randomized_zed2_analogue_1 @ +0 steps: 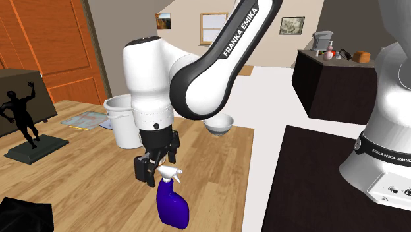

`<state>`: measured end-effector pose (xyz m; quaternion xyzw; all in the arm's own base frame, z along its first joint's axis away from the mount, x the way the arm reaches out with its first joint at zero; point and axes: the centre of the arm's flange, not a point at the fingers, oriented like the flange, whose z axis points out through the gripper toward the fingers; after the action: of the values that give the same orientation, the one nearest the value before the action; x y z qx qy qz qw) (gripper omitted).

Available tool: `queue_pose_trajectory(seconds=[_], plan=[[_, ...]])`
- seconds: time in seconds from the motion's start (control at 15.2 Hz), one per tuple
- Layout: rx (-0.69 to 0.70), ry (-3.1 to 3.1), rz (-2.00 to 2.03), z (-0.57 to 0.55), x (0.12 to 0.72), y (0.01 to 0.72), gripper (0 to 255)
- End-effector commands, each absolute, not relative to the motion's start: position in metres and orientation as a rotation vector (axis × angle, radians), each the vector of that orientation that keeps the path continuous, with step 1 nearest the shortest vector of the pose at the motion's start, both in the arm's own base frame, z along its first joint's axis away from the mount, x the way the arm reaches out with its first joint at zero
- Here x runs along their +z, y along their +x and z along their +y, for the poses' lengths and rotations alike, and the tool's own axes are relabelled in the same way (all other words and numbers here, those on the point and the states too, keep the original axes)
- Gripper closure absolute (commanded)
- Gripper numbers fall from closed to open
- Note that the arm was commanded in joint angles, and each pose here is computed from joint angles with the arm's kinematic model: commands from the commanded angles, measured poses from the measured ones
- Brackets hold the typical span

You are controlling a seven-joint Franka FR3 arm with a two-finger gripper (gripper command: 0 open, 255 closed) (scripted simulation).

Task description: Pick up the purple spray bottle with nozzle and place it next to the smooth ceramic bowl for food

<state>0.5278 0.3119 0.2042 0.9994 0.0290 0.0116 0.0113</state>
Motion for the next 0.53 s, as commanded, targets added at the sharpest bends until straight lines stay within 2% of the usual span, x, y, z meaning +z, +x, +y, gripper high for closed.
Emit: queue_pose_trajectory(seconds=[0.0, 0.26, 0.33, 0.46], plan=[[0.037, 3.118, 0.09, 0.3116, 0.2032, 0.5281, 0], [0.037, 3.117, 0.09, 0.3116, 0.2033, 0.5281, 0], [0.037, 3.117, 0.09, 0.3116, 0.2033, 0.5281, 255], [0.037, 3.117, 0.09, 0.3116, 0.2033, 0.5281, 255]])
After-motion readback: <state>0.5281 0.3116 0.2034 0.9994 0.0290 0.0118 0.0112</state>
